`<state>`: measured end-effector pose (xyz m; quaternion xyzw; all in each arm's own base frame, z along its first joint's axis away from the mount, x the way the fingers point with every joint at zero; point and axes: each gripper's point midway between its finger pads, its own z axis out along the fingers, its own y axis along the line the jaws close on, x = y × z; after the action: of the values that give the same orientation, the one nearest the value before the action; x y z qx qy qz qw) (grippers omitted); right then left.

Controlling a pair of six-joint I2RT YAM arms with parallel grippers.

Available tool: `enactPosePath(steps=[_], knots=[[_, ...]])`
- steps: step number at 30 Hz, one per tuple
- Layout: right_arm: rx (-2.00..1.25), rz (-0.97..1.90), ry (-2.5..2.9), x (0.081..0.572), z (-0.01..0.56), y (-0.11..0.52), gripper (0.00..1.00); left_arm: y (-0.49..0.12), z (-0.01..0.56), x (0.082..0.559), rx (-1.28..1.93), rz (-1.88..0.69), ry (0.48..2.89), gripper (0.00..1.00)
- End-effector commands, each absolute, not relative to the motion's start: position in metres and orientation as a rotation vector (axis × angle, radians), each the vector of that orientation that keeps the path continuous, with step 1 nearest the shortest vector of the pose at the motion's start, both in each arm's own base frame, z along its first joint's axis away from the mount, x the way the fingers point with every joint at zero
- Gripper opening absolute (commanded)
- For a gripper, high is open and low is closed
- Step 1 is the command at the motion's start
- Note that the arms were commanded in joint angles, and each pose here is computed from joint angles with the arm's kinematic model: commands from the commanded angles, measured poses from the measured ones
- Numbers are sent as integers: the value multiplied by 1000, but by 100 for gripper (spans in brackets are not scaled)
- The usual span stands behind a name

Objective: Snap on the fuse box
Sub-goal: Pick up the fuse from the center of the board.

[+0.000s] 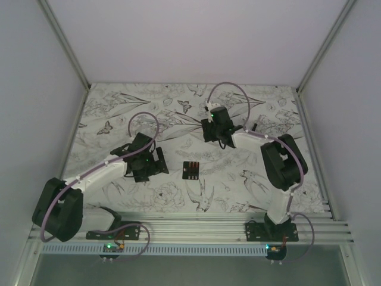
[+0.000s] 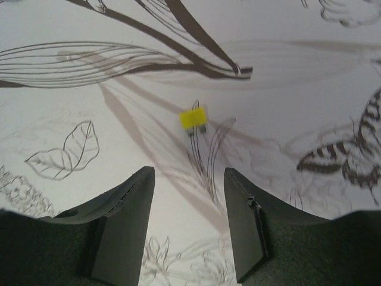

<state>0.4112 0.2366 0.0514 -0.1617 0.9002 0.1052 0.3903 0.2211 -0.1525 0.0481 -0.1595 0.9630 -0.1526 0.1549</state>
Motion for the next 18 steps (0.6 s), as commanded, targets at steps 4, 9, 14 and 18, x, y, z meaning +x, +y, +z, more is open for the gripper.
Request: enactPosePath(steps=[4,9,14,18], knots=[[-590,189,2246,448,41,255,54,-144,46,220,-462,-464,2755,100],[-635,156,2257,460,25,259,50,-141,45,220,-474,-464,2757,100],[-679,153,2255,465,21,263,45,-140,45,221,-481,-469,2755,100],[-702,176,2274,459,17,264,40,-141,45,221,-480,-477,2754,100]])
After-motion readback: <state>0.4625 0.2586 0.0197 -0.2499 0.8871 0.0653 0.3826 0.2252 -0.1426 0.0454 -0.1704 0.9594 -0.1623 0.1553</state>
